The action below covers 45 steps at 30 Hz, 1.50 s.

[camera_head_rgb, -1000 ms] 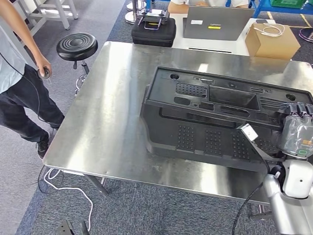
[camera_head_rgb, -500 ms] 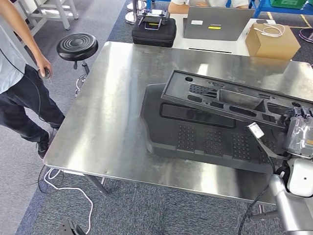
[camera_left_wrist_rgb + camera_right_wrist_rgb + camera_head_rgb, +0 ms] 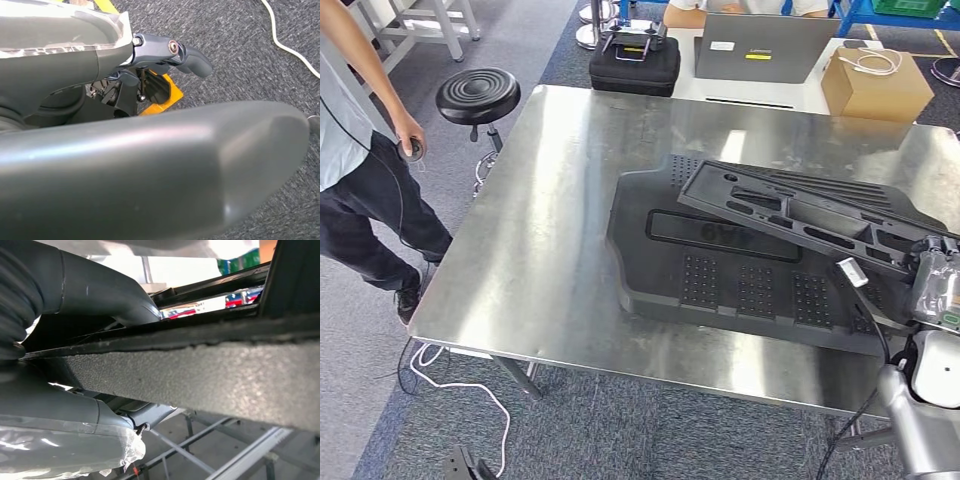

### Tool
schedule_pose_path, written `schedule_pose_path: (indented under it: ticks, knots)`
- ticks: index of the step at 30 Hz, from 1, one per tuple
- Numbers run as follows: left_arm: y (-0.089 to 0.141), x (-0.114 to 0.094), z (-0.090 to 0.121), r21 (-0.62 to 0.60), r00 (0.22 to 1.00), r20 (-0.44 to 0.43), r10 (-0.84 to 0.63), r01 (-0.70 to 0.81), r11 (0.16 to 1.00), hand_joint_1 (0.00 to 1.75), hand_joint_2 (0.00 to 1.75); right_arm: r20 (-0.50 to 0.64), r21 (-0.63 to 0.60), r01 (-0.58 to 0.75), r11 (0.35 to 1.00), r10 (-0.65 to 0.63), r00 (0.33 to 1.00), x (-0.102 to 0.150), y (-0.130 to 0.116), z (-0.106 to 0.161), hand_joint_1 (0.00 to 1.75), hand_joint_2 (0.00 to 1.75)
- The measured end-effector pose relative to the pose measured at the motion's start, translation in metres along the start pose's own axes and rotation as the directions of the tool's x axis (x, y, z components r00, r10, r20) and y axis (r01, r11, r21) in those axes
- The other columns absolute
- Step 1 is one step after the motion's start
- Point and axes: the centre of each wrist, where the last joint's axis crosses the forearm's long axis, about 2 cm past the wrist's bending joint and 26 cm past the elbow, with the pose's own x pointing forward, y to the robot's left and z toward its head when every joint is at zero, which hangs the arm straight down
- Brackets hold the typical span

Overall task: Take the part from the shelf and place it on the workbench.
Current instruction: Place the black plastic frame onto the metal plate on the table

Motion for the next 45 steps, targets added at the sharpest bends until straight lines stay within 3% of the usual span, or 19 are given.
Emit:
schedule_pose_path:
  ticks: [7, 16, 17, 20, 21, 28, 32, 45]
  knots:
    - [-0.001, -0.001, 0.001, -0.005, 1.0, -0.005, 0.002, -0.002, 1.0, 0.0, 0.0, 0.002, 0.059, -0.023, 0.998, 0.023, 1.0, 0.006, 0.011, 0.014, 1.75, 1.75]
    - [-0.004, -0.002, 0.001, -0.014, 1.0, -0.011, -0.001, 0.0, 1.0, 0.0, 0.0, 0.033, 0.128, 0.003, 0.992, -0.007, 0.999, 0.038, 0.021, 0.045, 1.75, 1.75]
    - [-0.004, -0.002, 0.002, -0.016, 1.0, -0.011, -0.002, 0.002, 1.0, 0.0, 0.0, 0.041, 0.133, 0.006, 0.991, -0.012, 0.999, 0.042, 0.022, 0.048, 1.58, 1.75]
    - [-0.005, -0.002, 0.002, -0.019, 1.0, -0.012, -0.006, 0.006, 1.0, 0.0, 0.0, 0.065, 0.146, 0.02, 0.989, -0.03, 0.997, 0.053, 0.022, 0.053, 0.32, 1.75]
    - [-0.005, -0.002, 0.002, -0.02, 1.0, -0.012, -0.007, 0.007, 1.0, 0.0, 0.0, 0.076, 0.151, 0.024, 0.988, -0.036, 0.996, 0.056, 0.022, 0.055, 0.05, 1.75]
    - [-0.005, -0.002, 0.002, -0.022, 1.0, -0.011, -0.01, 0.01, 1.0, 0.0, 0.0, 0.128, 0.172, 0.036, 0.985, -0.058, 0.99, 0.072, 0.021, 0.059, 0.0, 1.75]
    - [-0.005, -0.002, 0.002, -0.023, 1.0, -0.011, -0.012, 0.011, 1.0, 0.0, 0.0, 0.137, 0.164, 0.039, 0.986, -0.061, 0.989, 0.077, 0.019, 0.057, 0.0, 0.0]
    - [-0.004, -0.003, 0.002, -0.021, 1.0, -0.009, -0.015, 0.015, 1.0, 0.0, 0.0, 0.179, 0.097, 0.073, 0.993, -0.09, 0.98, 0.084, 0.01, 0.069, 0.0, 0.0]
